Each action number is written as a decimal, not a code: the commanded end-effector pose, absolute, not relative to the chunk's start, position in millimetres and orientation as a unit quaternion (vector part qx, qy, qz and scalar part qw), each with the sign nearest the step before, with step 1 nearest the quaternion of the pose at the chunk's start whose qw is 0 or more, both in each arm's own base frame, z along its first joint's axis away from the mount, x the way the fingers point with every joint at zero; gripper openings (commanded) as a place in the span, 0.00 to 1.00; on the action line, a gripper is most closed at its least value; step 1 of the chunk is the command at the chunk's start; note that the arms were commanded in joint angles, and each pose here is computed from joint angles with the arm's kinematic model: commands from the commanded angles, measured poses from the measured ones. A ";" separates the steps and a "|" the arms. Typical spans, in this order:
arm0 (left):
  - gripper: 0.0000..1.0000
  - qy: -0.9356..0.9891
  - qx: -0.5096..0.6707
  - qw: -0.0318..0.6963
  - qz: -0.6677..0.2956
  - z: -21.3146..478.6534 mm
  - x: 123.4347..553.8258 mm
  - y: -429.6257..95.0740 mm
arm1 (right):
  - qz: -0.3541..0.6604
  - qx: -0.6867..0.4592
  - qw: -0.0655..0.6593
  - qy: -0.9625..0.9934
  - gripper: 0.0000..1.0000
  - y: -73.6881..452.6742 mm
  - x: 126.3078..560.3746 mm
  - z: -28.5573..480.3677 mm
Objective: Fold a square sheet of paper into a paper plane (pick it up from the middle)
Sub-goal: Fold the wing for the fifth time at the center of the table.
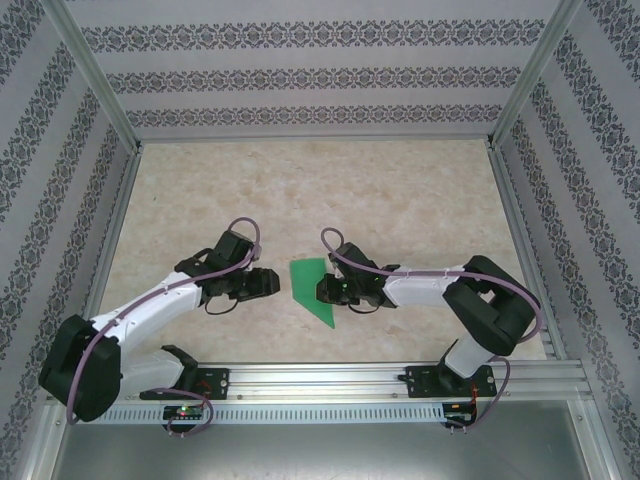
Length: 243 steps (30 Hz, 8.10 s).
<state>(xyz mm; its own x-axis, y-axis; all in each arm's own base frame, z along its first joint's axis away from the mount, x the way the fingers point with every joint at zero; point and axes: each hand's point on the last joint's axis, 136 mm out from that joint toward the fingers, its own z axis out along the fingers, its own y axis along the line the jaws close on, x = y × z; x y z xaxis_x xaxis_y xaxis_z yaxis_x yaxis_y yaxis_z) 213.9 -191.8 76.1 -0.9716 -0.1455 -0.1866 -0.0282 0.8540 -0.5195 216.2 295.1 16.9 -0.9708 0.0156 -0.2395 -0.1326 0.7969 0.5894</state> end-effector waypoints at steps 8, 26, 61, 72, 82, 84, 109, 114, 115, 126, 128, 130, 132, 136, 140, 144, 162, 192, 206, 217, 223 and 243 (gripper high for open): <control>0.53 0.951 -0.024 0.089 -0.296 75.2 221.7 -237.8 | 0.383 0.019 0.114 0.916 0.16 289.3 216.9 -5.1; 0.50 0.940 -0.082 0.060 -0.326 43.4 237.1 -263.3 | 0.365 0.045 0.106 0.924 0.17 276.4 210.0 -24.5; 0.28 0.922 -0.055 0.086 -0.373 54.7 253.4 -293.2 | 0.355 0.060 0.110 0.926 0.20 274.1 213.9 -27.1; 0.05 0.939 -0.083 0.098 -0.320 52.9 256.5 -274.4 | 0.310 0.038 0.208 0.927 0.37 252.1 226.1 34.3; 0.00 0.936 -0.095 0.109 -0.320 67.1 262.0 -273.6 | 0.259 -0.079 0.399 0.876 0.44 225.4 198.5 91.5; 0.00 0.936 -0.097 0.109 -0.321 69.0 262.8 -274.5 | 0.237 -0.117 0.415 0.871 0.45 233.0 195.3 94.6; 0.01 0.934 -0.096 0.092 -0.332 69.8 262.4 -282.3 | -0.016 -0.335 0.428 0.840 0.40 320.6 197.1 39.2; 0.01 0.935 -0.096 0.090 -0.330 68.8 262.0 -282.0 | -0.043 -0.326 0.426 0.843 0.33 313.1 200.1 30.9; 0.01 0.935 -0.095 0.090 -0.330 68.9 261.8 -282.1 | -0.049 -0.320 0.426 0.845 0.31 309.4 201.0 30.4; 0.05 0.935 -0.098 0.095 -0.327 71.6 263.3 -280.5 | -0.046 -0.307 0.428 0.849 0.10 303.4 200.3 28.1; 0.08 0.936 -0.097 0.096 -0.326 72.3 263.7 -280.3 | -0.043 -0.307 0.428 0.849 0.09 304.7 200.0 28.9; 0.12 0.937 -0.098 0.096 -0.321 72.3 263.9 -279.1 | -0.039 -0.304 0.428 0.850 0.06 304.7 199.8 28.9; 0.16 0.938 -0.097 0.098 -0.317 73.9 264.0 -277.6 | -0.029 -0.301 0.428 0.852 0.04 305.6 198.6 28.2; 0.35 0.938 -0.097 0.118 -0.311 84.4 266.9 -271.8 | 0.020 -0.294 0.420 0.858 0.03 313.6 193.4 24.7; 0.51 0.938 -0.107 0.138 -0.300 96.0 271.3 -258.1 | 0.091 -0.263 0.413 0.867 0.03 320.2 192.8 25.7; 0.62 0.933 -0.113 0.167 -0.297 110.9 274.6 -243.0 | 0.151 -0.238 0.400 0.872 0.03 325.8 194.6 29.0; 0.61 0.917 -0.089 0.192 -0.338 123.1 271.2 -243.2 | 0.377 -0.088 0.289 0.875 0.04 337.7 203.1 21.5; 0.57 0.901 -0.048 0.135 -0.409 75.4 285.7 -293.5 | 0.444 0.078 0.159 0.878 0.07 319.3 220.5 -2.1; 0.55 0.918 -0.059 0.123 -0.372 43.3 287.1 -286.9 | 0.370 0.062 0.154 0.914 0.26 314.8 215.9 1.5; 0.55 0.914 -0.047 0.128 -0.382 53.5 288.4 -290.1 | 0.342 0.086 0.152 0.923 0.09 300.4 211.5 0.9; 0.60 0.899 -0.030 0.156 -0.408 86.7 290.0 -293.4 | 0.340 0.125 0.142 0.921 0.03 291.3 208.6 -10.0; 0.62 0.902 -0.012 0.149 -0.405 68.4 292.8 -299.0 | 0.363 0.171 0.094 0.911 0.03 298.2 206.4 -24.7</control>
